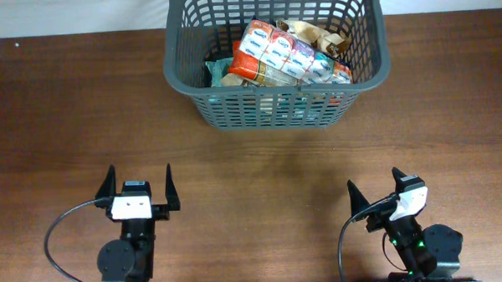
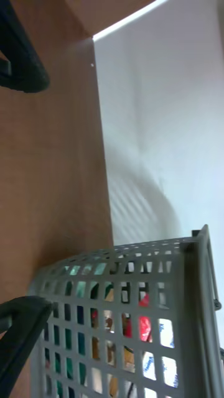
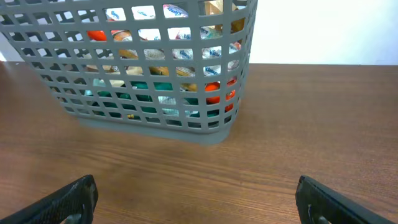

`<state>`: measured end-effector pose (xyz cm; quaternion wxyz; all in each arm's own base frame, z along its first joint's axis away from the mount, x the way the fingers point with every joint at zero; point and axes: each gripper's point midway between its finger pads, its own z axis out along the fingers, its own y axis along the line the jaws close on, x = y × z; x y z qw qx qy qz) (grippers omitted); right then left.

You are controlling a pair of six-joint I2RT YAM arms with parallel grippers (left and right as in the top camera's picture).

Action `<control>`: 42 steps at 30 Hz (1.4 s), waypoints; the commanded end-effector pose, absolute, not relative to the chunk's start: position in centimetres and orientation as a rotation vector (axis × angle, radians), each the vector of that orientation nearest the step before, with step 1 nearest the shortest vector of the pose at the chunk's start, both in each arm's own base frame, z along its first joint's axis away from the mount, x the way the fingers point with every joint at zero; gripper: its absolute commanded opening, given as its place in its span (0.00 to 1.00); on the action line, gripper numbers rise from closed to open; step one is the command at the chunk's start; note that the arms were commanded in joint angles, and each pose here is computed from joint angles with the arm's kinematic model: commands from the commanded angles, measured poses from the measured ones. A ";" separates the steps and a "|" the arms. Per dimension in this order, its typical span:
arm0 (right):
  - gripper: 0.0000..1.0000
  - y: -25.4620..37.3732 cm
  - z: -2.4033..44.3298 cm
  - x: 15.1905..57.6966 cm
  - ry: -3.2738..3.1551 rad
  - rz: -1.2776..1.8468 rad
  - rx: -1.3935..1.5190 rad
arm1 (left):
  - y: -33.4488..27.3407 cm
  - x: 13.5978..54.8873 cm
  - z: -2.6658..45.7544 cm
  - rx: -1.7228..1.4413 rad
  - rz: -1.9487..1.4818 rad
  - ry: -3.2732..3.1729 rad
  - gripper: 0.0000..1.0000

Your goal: Pack container

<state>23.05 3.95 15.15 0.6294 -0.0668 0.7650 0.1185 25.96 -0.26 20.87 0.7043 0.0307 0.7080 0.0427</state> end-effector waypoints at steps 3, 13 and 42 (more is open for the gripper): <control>0.99 4.2 15.0 23.0 1.753 0.289 -0.153 | -0.1 25.8 18.6 0.055 0.094 1.575 0.99; 0.99 4.2 15.0 23.0 1.753 0.289 -0.153 | 2.0 24.8 19.8 -0.015 0.157 1.488 0.99; 0.99 4.2 15.0 23.0 1.753 0.289 -0.153 | 1.8 24.7 14.8 0.006 0.149 1.691 0.99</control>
